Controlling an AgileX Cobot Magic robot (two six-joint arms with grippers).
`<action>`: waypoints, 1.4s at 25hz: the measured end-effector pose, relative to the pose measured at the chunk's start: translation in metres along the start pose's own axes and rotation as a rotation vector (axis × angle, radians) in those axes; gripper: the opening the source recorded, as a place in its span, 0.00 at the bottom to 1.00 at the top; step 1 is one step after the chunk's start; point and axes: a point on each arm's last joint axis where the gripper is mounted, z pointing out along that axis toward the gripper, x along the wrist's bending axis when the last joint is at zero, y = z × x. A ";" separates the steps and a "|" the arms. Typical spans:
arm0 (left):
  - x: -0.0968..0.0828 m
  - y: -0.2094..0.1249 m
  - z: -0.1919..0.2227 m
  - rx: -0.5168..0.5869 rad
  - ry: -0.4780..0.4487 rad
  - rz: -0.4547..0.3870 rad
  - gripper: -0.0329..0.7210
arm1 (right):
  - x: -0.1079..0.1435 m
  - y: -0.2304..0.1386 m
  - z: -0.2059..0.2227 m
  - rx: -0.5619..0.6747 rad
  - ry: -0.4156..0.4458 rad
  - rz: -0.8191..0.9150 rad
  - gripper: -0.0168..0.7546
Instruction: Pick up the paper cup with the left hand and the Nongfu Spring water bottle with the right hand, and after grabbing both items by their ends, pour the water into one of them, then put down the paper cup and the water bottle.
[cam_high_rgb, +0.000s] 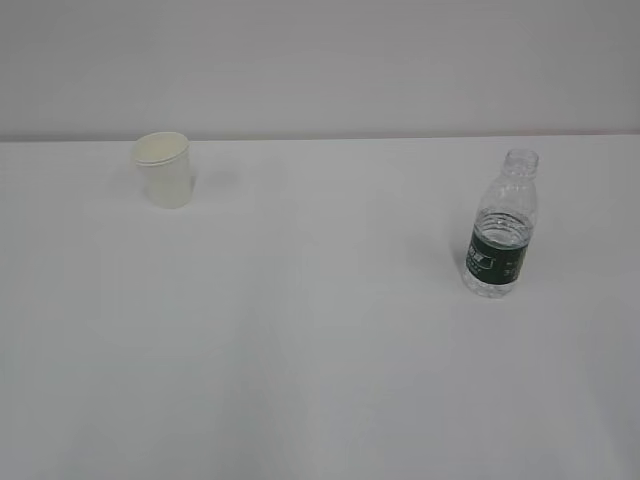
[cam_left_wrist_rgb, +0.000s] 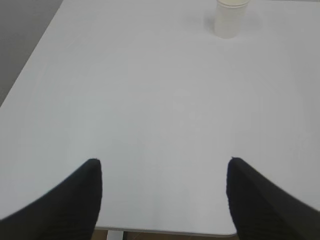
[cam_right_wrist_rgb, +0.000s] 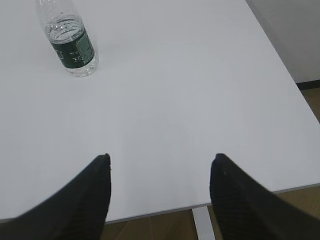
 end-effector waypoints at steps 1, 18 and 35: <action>0.000 0.000 0.000 0.000 -0.002 0.001 0.75 | 0.000 0.000 0.000 0.000 0.000 0.000 0.64; 0.000 0.004 -0.001 -0.029 -0.049 0.024 0.84 | 0.002 0.002 -0.001 -0.021 0.017 0.008 0.64; -0.011 0.084 0.047 -0.279 -0.084 0.013 0.81 | 0.006 0.069 0.006 -0.424 0.084 0.029 0.64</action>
